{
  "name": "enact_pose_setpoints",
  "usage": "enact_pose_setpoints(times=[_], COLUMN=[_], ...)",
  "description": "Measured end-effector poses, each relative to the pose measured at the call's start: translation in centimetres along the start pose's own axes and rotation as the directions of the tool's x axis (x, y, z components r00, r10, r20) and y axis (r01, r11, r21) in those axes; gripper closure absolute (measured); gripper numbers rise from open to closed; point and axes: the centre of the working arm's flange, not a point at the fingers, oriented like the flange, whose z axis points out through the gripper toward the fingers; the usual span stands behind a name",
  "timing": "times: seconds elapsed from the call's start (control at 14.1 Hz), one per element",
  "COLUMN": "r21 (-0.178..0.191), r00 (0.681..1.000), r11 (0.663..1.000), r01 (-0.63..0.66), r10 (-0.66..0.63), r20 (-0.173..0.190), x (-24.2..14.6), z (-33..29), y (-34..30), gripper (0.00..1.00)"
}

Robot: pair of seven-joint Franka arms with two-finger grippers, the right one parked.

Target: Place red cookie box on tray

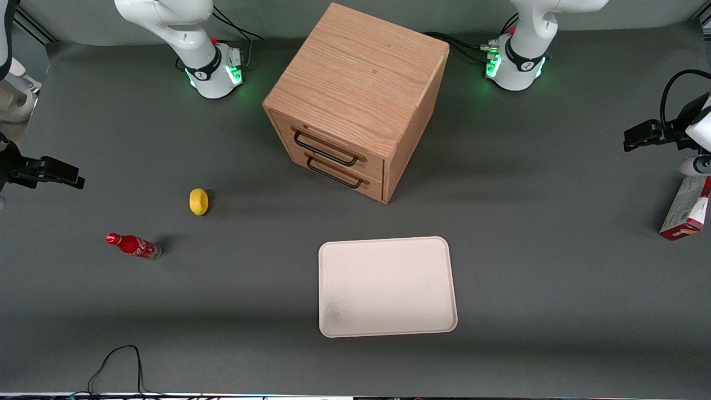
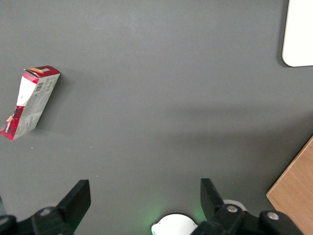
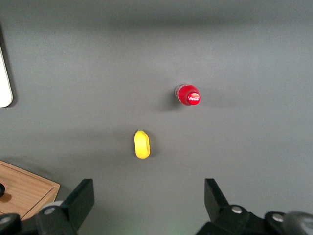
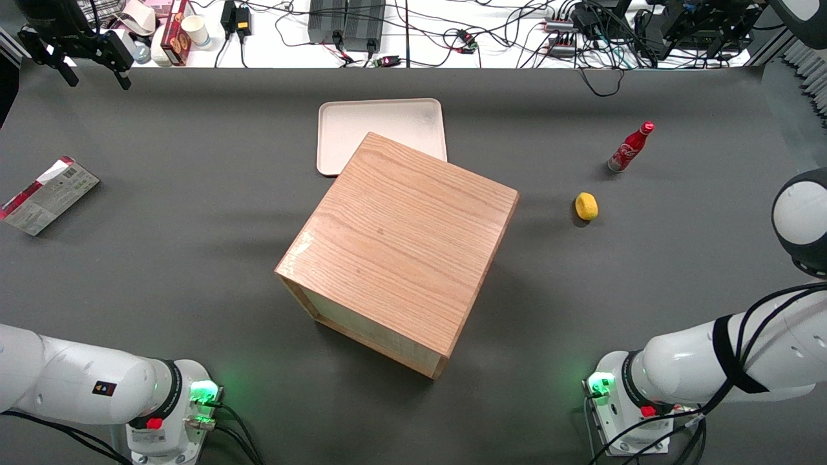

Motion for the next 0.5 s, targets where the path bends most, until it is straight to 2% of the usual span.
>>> enact_pose_setpoints(times=[0.14,0.5], r21=[0.001,0.012], r00=[1.0,1.0], r11=[1.0,1.0], r01=[0.006,0.013], r10=[-0.006,-0.013], r20=[0.013,0.017], x=[0.0,1.2], z=[0.1,-1.1], y=[0.1,0.6], gripper=[0.0,0.0])
